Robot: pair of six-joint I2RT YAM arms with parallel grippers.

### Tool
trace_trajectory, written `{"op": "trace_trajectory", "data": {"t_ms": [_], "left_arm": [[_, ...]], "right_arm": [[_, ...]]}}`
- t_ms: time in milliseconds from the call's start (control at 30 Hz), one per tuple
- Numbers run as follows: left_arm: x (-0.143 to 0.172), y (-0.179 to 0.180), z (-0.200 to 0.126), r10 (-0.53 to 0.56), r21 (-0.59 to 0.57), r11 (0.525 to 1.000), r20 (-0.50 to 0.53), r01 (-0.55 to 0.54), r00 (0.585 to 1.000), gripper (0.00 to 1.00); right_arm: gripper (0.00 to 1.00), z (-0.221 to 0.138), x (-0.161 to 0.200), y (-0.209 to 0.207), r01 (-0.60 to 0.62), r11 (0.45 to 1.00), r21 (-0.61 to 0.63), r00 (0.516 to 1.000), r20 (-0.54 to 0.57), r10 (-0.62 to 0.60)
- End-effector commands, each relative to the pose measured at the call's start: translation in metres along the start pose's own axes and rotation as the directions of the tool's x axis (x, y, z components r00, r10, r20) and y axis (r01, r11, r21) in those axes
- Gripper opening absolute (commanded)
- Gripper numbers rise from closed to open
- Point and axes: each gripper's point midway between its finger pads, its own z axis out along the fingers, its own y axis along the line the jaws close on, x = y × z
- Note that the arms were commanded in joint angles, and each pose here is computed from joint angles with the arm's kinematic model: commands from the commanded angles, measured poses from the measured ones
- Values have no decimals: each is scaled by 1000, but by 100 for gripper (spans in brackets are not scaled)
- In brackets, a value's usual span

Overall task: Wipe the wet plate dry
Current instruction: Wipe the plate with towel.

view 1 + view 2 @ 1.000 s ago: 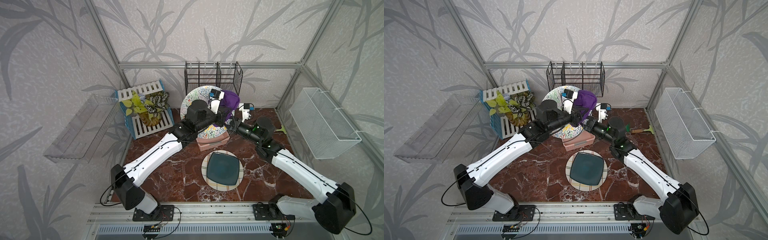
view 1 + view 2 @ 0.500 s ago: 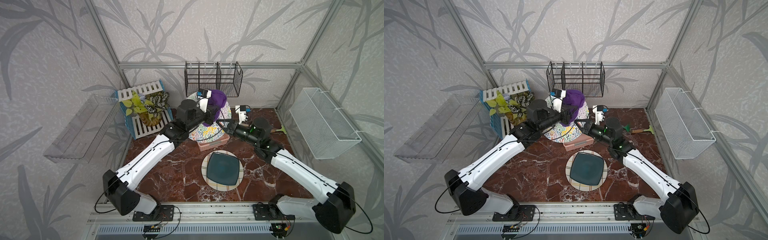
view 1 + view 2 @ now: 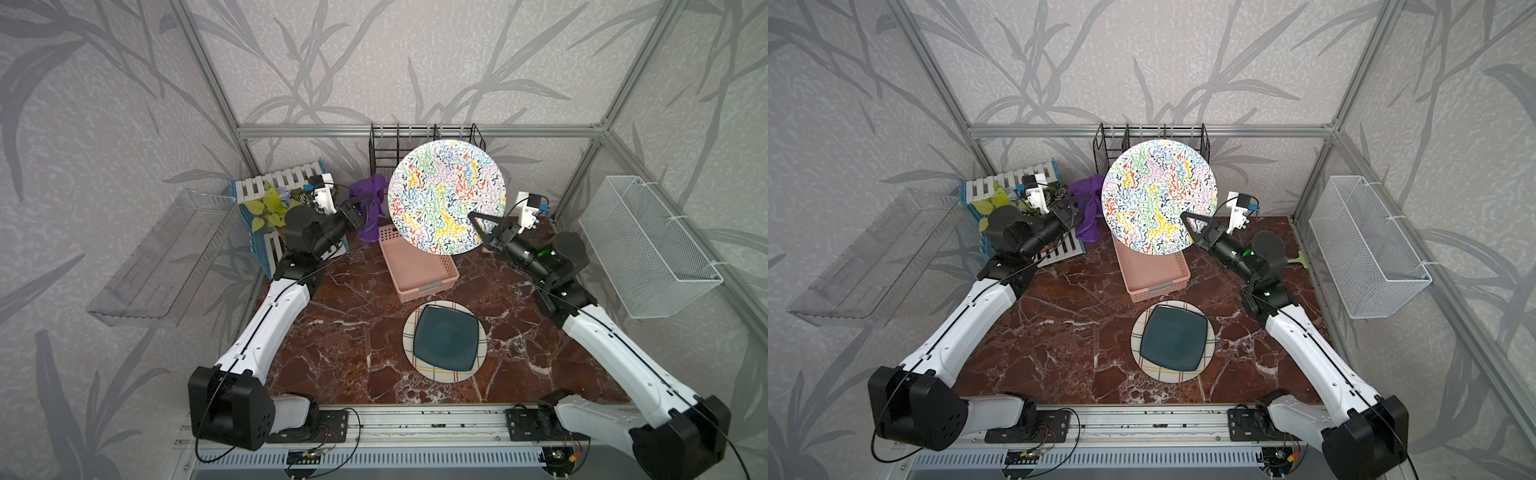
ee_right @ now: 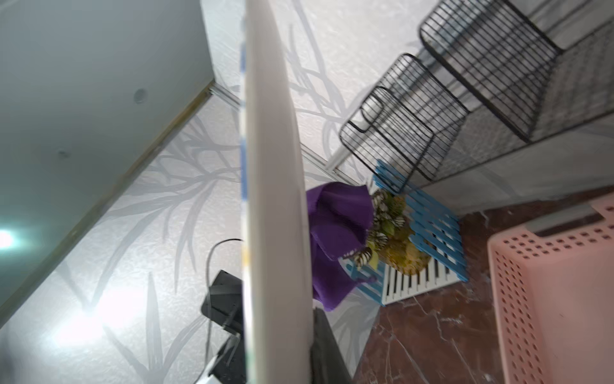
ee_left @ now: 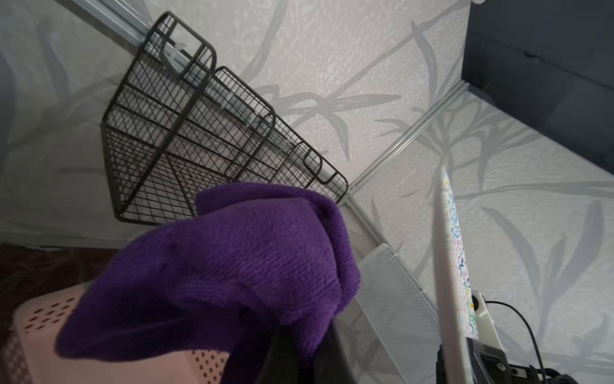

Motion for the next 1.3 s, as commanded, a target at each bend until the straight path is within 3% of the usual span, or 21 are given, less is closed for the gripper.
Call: {"op": "trace_trajectory", "data": {"t_ms": [0,167,300,500,633,767,933,1067,1167,1267], "left_arm": [[-21,-76,-22,-126,331,937,22,112,992,0],[-30,-128,-37,-227,575,793,-28,202,973,0],[-33,-185,-61,-239,761,615,-71,207,969,0],[-10,-222,-58,-256,817,510,-156,270,954,0],[17,-247,-58,-252,840,437,-228,321,940,0],[24,-254,-56,-238,832,462,-218,308,946,0],[-20,-246,-65,-255,841,490,-112,228,960,0],[-45,-244,-65,-262,854,481,-79,201,962,0],[-37,-252,-57,-252,865,446,-125,230,960,0],[-19,-256,-48,-260,864,421,-177,277,949,0]], "right_arm": [[0,-23,-23,99,136,945,-298,988,106,-109],[0,-8,-25,91,41,942,-333,998,65,-21],[0,7,-15,93,-16,919,-394,1000,3,19],[0,39,22,109,-77,879,-470,991,-132,16],[0,58,11,101,-97,884,-456,994,-94,60],[0,67,-29,96,-78,902,-424,996,-2,85],[0,53,-57,79,-87,909,-407,990,68,125],[0,48,-12,90,-93,894,-438,996,-46,81],[0,55,16,98,-111,886,-450,992,-110,68],[0,63,19,95,-121,887,-446,990,-115,77]]}}
